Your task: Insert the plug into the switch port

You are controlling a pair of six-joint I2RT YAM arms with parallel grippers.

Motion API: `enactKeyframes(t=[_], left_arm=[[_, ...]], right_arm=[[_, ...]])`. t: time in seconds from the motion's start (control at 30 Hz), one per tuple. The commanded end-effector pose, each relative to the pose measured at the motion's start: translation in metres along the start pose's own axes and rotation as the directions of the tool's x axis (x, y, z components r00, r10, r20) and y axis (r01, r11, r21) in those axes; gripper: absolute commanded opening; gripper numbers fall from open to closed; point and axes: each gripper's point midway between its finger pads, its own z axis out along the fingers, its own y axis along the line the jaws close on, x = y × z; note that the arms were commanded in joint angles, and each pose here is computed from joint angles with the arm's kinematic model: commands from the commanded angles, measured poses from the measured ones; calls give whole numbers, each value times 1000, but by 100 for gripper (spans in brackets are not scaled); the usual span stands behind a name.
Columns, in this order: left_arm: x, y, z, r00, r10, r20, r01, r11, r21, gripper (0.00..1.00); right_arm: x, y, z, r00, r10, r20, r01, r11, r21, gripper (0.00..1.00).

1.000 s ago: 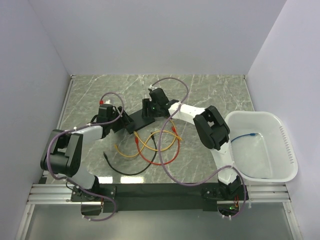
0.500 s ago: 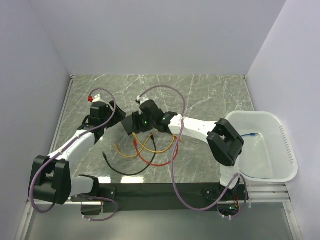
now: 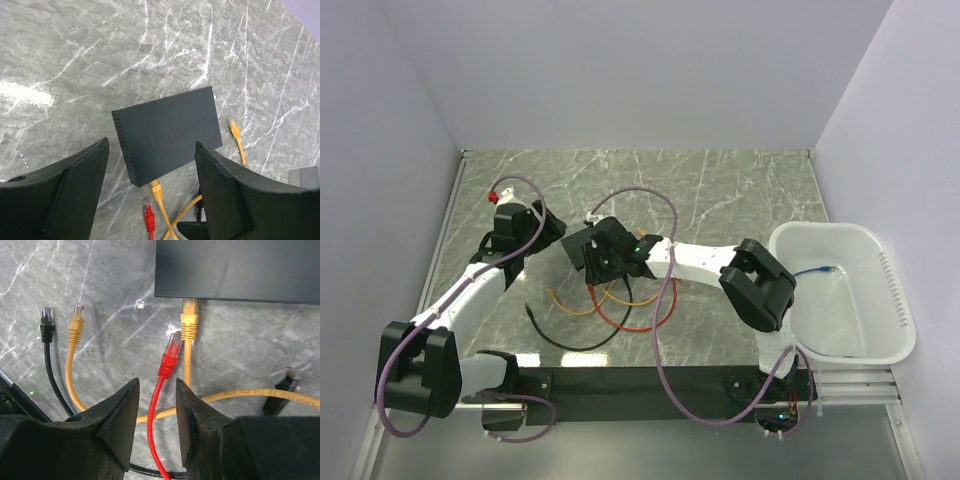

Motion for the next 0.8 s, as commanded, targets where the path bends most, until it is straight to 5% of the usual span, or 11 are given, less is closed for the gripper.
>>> enactKeyframes(t=[0.0,0.77], left_arm=[[-5,-1,-2,1000,20,22,-20,1000,13,75],[-5,1,-2,999,23,31,-23,1000,19,76]], right_arm=[[2,8,6,1000,0,-10,0,1000,-2,41],[32,4,30,998,-21,-67,24,998,54,38]])
